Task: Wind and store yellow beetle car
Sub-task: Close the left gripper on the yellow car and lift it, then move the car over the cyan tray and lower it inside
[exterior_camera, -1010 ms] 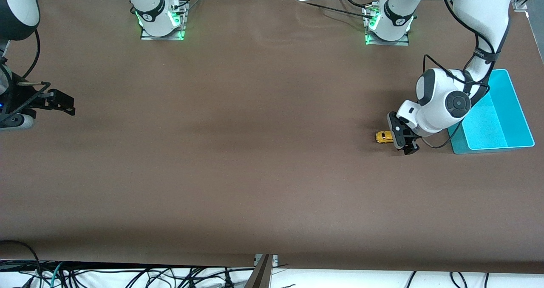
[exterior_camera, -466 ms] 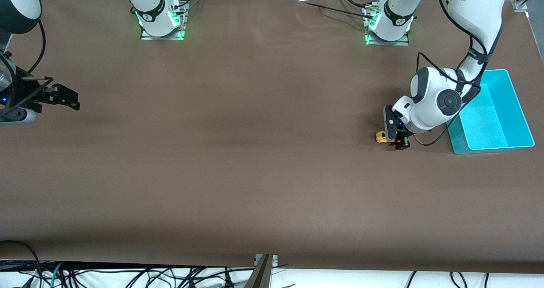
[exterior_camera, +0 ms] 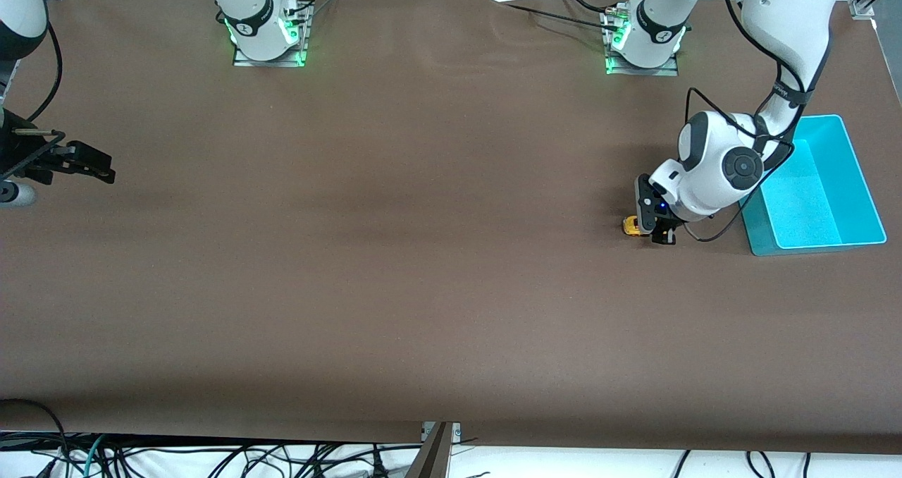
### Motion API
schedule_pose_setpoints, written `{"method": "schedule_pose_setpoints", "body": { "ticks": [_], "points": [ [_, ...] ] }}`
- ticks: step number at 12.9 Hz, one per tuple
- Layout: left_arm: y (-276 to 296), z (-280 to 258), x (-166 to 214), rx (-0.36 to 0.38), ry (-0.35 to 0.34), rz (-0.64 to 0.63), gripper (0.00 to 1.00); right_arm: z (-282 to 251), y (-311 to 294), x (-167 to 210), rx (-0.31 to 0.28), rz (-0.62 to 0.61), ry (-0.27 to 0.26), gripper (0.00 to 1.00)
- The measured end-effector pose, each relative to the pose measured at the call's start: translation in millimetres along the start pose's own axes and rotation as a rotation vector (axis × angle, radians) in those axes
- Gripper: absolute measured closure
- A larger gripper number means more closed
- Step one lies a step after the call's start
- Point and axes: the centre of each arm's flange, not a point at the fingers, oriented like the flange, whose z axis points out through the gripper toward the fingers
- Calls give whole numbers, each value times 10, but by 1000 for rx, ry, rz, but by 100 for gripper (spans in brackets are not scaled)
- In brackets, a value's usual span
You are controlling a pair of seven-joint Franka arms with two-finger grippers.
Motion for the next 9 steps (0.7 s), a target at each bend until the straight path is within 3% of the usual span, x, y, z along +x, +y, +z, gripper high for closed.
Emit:
{"method": "schedule_pose_setpoints", "body": {
  "ticks": [4, 9],
  "points": [
    [-206, -652, -398, 83, -4, -57, 55, -12, 37, -12, 7, 12, 2, 0],
    [-4, -1823, -1261, -37, -80, -77, 55, 22, 32, -6, 8, 11, -4, 0]
  ]
}}
